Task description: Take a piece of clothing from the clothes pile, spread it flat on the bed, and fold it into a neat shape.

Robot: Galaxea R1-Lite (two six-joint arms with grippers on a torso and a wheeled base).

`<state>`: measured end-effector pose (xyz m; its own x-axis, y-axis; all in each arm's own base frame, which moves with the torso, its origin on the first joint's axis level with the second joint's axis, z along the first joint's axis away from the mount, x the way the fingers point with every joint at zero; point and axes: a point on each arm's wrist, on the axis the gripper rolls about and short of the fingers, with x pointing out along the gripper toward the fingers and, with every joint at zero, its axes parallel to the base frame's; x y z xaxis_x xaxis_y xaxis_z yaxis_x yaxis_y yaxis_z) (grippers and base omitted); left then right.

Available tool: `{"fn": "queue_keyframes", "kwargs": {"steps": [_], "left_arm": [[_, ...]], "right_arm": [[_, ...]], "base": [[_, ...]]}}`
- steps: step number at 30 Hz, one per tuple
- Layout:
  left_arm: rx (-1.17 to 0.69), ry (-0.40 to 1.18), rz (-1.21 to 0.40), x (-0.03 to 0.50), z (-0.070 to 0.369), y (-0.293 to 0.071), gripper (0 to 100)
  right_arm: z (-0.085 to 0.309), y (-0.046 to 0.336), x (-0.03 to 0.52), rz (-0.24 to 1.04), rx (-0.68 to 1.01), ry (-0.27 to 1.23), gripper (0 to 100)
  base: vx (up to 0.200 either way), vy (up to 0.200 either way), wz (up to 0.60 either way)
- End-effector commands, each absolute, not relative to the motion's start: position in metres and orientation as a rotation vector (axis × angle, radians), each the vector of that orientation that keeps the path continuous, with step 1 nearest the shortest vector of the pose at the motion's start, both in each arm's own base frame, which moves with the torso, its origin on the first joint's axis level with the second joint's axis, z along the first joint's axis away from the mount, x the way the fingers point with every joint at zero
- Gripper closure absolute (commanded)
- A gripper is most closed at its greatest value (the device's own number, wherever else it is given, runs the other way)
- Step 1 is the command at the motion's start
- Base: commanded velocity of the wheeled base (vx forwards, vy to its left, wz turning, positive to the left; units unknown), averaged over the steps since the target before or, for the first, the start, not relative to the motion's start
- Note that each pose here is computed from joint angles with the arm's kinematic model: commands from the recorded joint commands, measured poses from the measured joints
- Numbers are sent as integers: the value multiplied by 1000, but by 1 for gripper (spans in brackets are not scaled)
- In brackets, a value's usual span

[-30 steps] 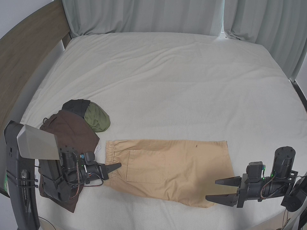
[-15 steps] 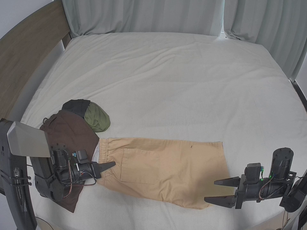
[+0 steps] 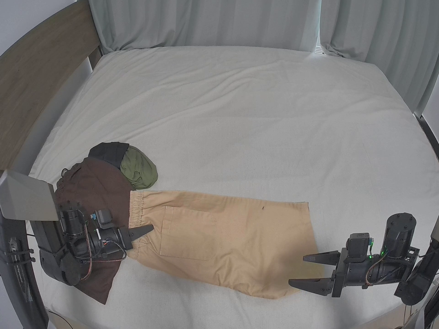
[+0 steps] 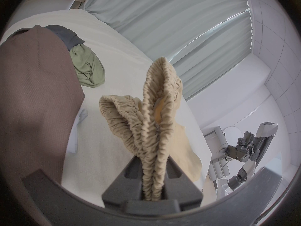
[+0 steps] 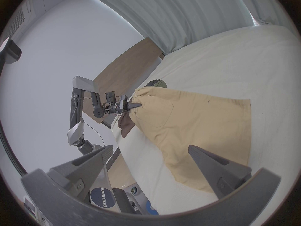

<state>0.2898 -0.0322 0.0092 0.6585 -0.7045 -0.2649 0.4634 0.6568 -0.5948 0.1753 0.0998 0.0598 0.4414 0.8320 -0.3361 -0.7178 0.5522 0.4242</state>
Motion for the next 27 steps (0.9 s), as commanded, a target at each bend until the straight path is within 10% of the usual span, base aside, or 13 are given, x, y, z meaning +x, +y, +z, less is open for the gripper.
{"fn": "queue_keyframes", "kwargs": {"steps": [1, 27], "left_arm": [[-519, 491, -690, 286, 17, -24, 100], [-549, 486, -716, 274, 30, -19, 100]], "right_arm": [[54, 99, 173, 967, 234, 588, 0], [64, 102, 177, 995, 232, 471, 0]], "base": [[0, 0, 0], [0, 0, 0]]}}
